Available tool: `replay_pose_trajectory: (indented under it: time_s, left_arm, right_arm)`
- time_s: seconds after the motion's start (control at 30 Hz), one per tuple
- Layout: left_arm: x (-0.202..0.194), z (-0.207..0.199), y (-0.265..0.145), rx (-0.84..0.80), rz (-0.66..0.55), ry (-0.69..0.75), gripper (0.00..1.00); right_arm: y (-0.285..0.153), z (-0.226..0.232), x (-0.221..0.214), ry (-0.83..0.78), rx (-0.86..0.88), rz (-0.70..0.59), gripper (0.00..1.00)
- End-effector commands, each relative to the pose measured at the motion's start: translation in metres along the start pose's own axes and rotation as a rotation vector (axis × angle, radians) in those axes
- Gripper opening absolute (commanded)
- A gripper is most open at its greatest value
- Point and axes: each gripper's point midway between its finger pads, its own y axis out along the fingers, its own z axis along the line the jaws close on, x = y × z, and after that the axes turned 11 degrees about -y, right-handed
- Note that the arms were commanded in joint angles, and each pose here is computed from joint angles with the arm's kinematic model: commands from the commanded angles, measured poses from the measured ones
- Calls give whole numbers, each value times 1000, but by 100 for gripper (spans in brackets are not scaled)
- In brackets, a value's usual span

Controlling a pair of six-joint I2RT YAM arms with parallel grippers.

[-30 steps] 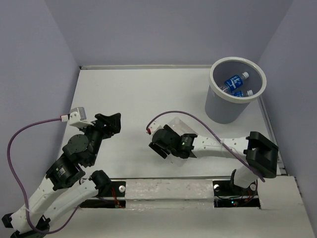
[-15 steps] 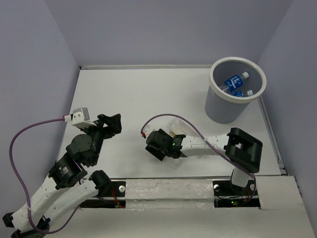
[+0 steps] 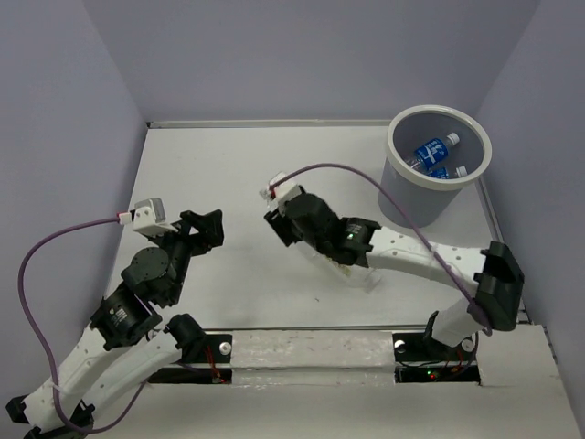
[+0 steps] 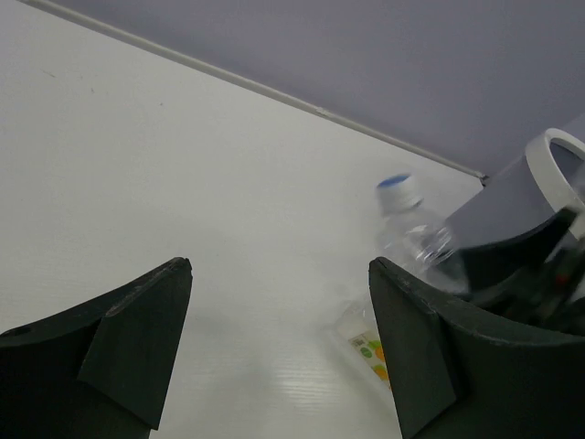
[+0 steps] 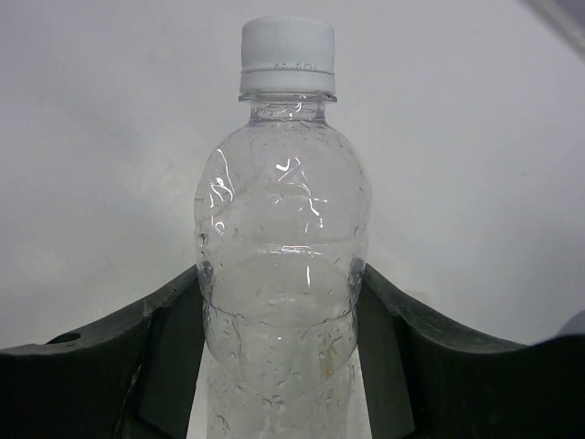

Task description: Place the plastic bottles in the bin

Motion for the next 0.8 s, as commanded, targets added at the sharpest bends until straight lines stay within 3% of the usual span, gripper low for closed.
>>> replay_pose_trajectory:
  time_s: [0.0,0.13,0.23,0.37,0.6,0.67,0.77]
  left_arm:
    - [-3,-8,6,-29,11,25,88]
    - [-12,-13,9,-49,49,43,88]
    - [-17,-17,11,-70,72,56,88]
    - [-19,-19,12,-85,83,65,88]
    - [-17,-22,10,-109,83,59,88]
    - [-17,-22,10,-112,82,60,88]
    - [-18,-23,12,-116,87,67,88]
  right_arm:
    - [-81,-176,102,228,-399,-352,45]
    - [-156,-299,105,312,-780,-466,45]
    - [-185,-378,64,362,-992,-440,45]
    - [-187,-439,8,545,-1038,-484,45]
    - [-169,-467,-54,574,-1123,-390,46]
    - [-168,-464,-57,568,-1117,-401,51]
    - [-169,-453,-61,566,-1096,-416,68]
